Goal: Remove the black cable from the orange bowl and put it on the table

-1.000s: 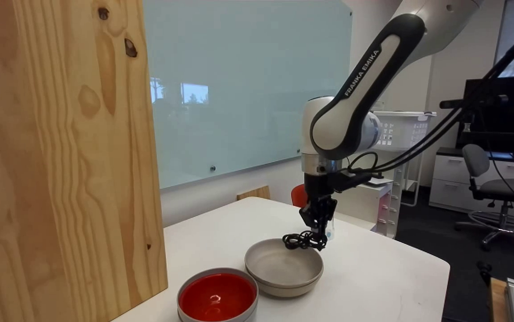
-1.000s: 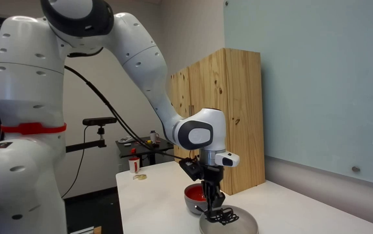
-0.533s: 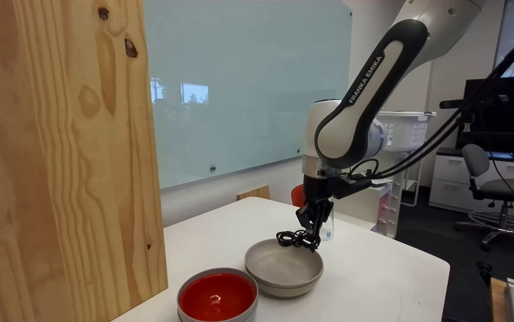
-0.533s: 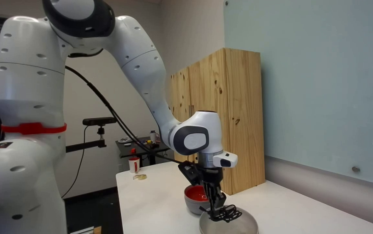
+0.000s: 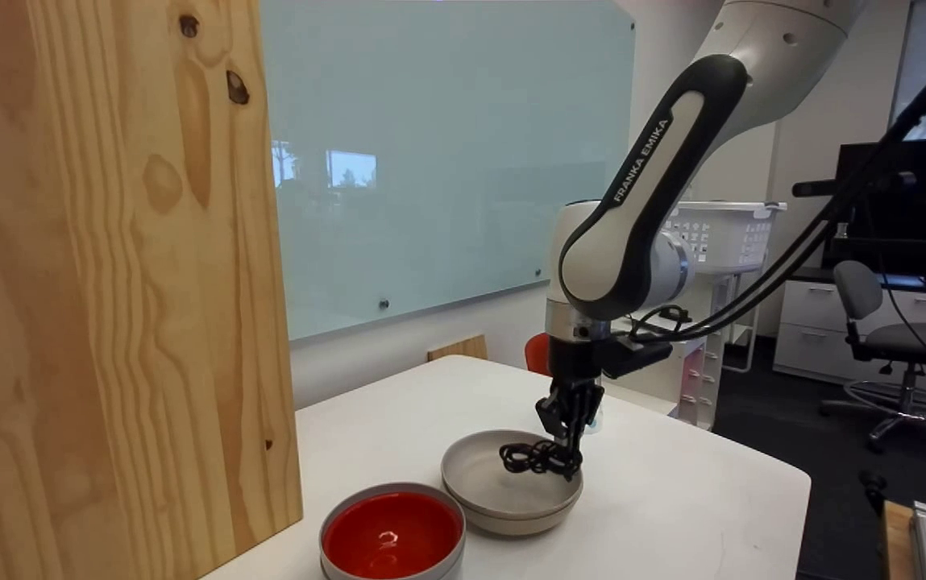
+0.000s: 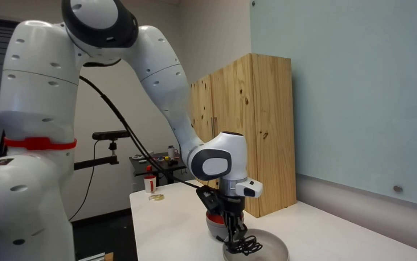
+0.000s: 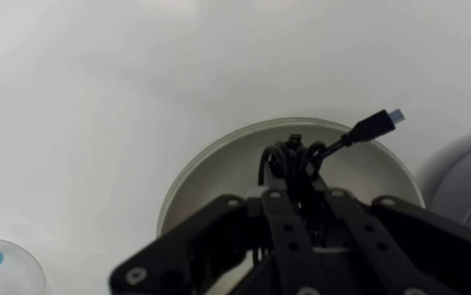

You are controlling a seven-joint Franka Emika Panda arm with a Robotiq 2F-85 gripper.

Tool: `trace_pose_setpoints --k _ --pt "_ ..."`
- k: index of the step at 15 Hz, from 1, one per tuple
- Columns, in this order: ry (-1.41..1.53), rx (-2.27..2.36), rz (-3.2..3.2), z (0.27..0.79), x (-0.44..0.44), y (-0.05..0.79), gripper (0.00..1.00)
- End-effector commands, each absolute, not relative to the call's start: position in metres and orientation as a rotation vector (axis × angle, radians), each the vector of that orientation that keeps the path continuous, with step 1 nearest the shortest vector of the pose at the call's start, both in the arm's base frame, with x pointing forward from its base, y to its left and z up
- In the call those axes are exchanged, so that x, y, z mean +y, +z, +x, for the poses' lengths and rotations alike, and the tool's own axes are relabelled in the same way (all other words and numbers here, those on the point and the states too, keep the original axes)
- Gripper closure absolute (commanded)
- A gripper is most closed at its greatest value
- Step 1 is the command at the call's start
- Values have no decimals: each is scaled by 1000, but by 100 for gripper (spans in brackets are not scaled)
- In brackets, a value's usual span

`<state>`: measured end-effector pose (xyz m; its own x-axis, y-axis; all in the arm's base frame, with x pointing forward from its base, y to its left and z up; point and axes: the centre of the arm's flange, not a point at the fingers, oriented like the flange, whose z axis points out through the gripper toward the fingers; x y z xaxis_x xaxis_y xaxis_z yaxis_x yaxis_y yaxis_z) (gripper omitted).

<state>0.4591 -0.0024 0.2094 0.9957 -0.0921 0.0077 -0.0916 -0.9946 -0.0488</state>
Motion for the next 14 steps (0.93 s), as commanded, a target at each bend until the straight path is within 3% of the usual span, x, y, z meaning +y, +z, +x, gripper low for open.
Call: trace_pose_setpoints --k 1,14 --pt "1 140 -3081 454 -26 185 96" --pt "-142 168 -3107 481 -64 208 96"
